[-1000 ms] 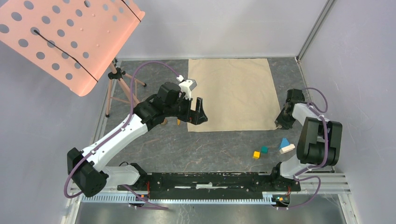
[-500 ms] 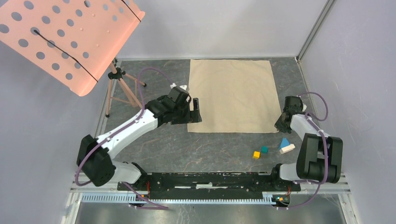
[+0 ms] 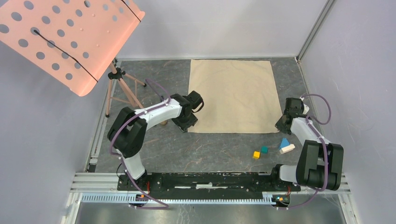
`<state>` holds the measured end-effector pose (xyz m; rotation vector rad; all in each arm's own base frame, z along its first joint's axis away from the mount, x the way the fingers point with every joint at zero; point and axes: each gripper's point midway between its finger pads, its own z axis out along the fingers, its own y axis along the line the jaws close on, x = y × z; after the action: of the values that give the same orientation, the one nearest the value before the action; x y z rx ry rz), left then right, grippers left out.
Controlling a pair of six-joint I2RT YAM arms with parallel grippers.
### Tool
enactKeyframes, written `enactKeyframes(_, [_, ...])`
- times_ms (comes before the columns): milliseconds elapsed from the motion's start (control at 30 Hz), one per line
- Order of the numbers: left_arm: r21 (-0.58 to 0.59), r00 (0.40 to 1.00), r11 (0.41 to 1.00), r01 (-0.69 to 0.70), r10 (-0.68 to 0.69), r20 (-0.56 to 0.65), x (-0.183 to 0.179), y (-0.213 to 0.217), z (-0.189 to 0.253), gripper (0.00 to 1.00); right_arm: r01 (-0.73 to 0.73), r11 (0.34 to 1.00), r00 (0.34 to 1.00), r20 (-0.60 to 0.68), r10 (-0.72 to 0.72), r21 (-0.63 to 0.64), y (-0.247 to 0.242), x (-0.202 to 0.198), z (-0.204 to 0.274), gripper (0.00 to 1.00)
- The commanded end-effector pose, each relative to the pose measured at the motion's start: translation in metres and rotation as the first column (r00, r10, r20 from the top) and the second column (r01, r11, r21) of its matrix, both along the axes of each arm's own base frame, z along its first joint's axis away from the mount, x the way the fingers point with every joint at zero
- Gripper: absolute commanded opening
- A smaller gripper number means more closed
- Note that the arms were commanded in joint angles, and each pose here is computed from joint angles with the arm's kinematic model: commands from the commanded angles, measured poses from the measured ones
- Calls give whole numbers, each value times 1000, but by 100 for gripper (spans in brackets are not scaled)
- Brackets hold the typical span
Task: Fold the napkin into a case and place the utensils inside
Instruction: Pick up the flattened napkin from the center of the board.
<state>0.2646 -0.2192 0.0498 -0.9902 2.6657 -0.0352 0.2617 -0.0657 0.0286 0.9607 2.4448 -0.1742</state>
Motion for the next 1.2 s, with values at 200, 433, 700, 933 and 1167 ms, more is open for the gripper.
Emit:
enactKeyframes(200, [61, 980, 978, -199, 198, 26, 10, 11, -21, 55, -11, 1000, 998, 61, 11, -1, 3, -2, 1, 0])
enactKeyframes(433, [36, 981, 980, -194, 195, -18, 3, 6, -41, 55, -14, 1000, 998, 57, 15, -6, 2, -2, 0, 0])
enactKeyframes(700, [32, 965, 974, -225, 227, -128, -16, 3, -69, 48, -3, 1000, 999, 54, 4, -22, -2, -3, 7, 0])
enactKeyframes(933, [-97, 981, 977, -191, 187, -45, -1, -3, -77, 18, -33, 999, 991, 129, 35, -23, 2, 2, 28, 0])
enactKeyframes(1167, [-149, 975, 989, 10, 24, 221, 35, -9, -2, 2, -191, 981, 949, 246, 195, -38, 18, 14, 61, 0])
